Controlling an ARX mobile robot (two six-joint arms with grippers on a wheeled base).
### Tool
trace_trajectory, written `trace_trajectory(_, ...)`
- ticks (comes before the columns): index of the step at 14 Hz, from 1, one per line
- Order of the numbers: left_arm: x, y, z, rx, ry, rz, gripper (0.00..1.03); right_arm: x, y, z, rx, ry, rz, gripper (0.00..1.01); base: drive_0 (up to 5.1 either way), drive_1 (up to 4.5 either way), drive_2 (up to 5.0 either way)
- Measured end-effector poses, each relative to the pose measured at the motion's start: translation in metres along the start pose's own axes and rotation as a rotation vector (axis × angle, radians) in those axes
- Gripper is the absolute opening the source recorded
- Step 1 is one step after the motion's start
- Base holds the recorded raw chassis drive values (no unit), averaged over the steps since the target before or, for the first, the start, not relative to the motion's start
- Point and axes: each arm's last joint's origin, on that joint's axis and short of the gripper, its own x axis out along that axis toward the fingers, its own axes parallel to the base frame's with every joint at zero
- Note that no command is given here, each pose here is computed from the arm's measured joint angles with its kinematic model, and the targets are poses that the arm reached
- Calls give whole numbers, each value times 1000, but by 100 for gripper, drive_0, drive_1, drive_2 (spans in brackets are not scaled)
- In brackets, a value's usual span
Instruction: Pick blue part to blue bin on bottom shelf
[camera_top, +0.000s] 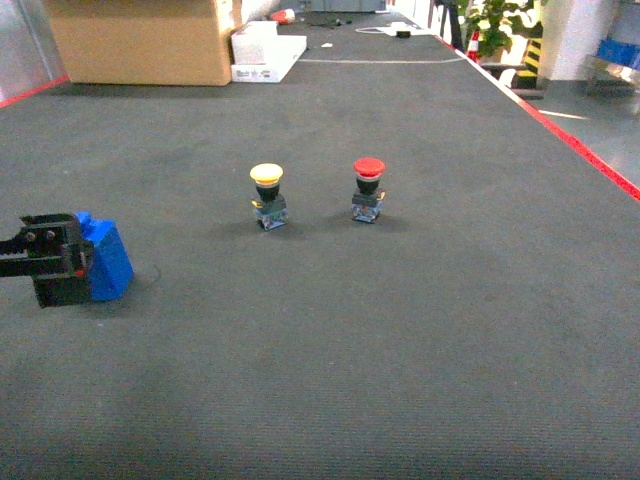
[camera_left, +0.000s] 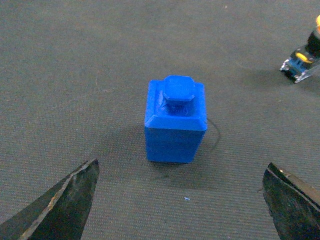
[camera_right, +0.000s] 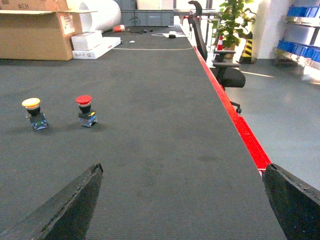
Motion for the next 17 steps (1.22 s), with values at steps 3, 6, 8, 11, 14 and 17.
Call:
trace_trajectory(3,30,3,-3,-7,45,13,98,0,0,0,0,0,0,98,0,0,0)
trace_trajectory(6,56,6,-7,-11,79,11,98,0,0,0,0,0,0,98,0,0,0)
trace_trajectory(8,68,5,-6,-11,75,12,98,0,0,0,0,0,0,98,0,0,0)
trace_trajectory(11,83,4,-2,7,74,18,98,0,0,0,0,0,0,98,0,0,0)
trace_trajectory(14,87,2,-5,21,111,10,73,0,0,0,0,0,0,98,0,0,0)
trace_trajectory(17,87,3,-2,8,106,18,44,0,0,0,0,0,0,98,0,0,0)
